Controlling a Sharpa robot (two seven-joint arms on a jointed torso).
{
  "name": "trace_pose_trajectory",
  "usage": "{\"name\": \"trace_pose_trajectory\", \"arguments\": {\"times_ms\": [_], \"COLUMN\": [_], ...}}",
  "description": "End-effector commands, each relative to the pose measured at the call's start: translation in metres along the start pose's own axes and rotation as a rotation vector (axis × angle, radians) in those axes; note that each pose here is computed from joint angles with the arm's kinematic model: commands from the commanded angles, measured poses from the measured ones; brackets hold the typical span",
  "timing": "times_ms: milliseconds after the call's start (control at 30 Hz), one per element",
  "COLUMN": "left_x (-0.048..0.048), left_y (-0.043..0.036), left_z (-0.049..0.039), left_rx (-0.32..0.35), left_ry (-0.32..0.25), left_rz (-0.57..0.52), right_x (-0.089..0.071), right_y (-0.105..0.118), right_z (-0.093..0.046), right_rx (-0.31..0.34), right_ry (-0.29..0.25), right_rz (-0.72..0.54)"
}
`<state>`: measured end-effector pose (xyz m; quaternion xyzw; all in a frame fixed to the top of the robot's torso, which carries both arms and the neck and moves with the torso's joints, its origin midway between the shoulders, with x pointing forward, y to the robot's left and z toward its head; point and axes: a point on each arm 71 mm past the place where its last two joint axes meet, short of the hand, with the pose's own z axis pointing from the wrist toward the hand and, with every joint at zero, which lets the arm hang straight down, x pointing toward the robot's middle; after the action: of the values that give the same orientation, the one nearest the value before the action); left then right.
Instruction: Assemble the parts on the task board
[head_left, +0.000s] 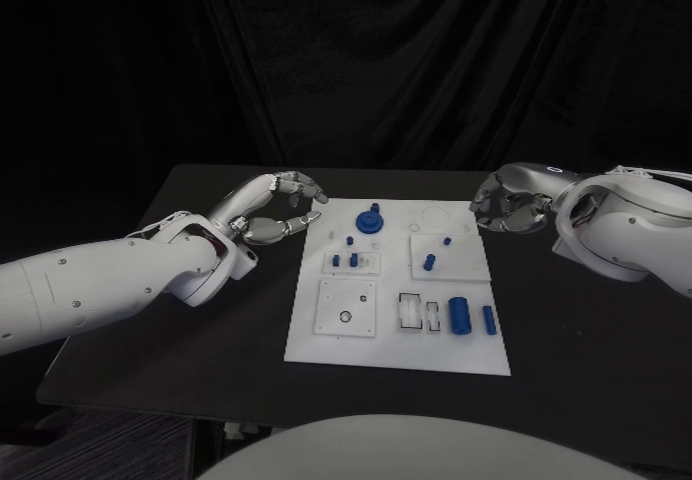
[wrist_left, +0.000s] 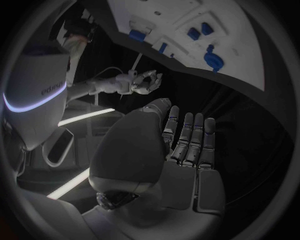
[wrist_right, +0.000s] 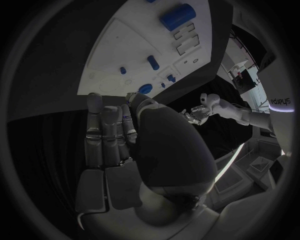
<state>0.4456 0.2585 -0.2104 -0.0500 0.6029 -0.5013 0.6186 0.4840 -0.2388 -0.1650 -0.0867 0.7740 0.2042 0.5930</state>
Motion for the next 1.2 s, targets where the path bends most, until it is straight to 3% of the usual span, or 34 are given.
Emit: {"name": "trace_pose_trajectory", "arguments": {"times_ms": [33, 167, 300, 467, 733, 1200], "left_x": [-0.0072, -0.0083, -0.0041, 0.0018, 0.0058, 0.0093], "left_y": [-0.0066, -0.0096, -0.0156, -0.0238, -0.0309, -0.0317], "left_z": [-0.0039, -0.0103, -0.0155, -0.0195, -0.0218, -0.0204], "left_rx": [0.015, -0.006, -0.002, 0.016, 0.039, 0.058], "left_ry": [-0.120, -0.161, -0.154, -0.132, -0.114, -0.081], "left_rz": [-0.511, -0.702, -0.853, -0.945, -0.997, -0.978], "right_x": [0.005, 0.015, 0.028, 0.036, 0.047, 0.054], "right_y": [-0.002, -0.001, -0.003, -0.004, 0.000, -0.002], "right_z": [0.000, 0.000, -0.001, 0.000, 0.003, 0.007], "right_rx": [0.035, 0.025, 0.028, 0.023, -0.014, -0.030], "right_ry": [-0.014, -0.014, -0.009, -0.015, -0.036, -0.043], "right_rz": [-0.109, -0.136, -0.144, -0.142, -0.129, -0.127]}}
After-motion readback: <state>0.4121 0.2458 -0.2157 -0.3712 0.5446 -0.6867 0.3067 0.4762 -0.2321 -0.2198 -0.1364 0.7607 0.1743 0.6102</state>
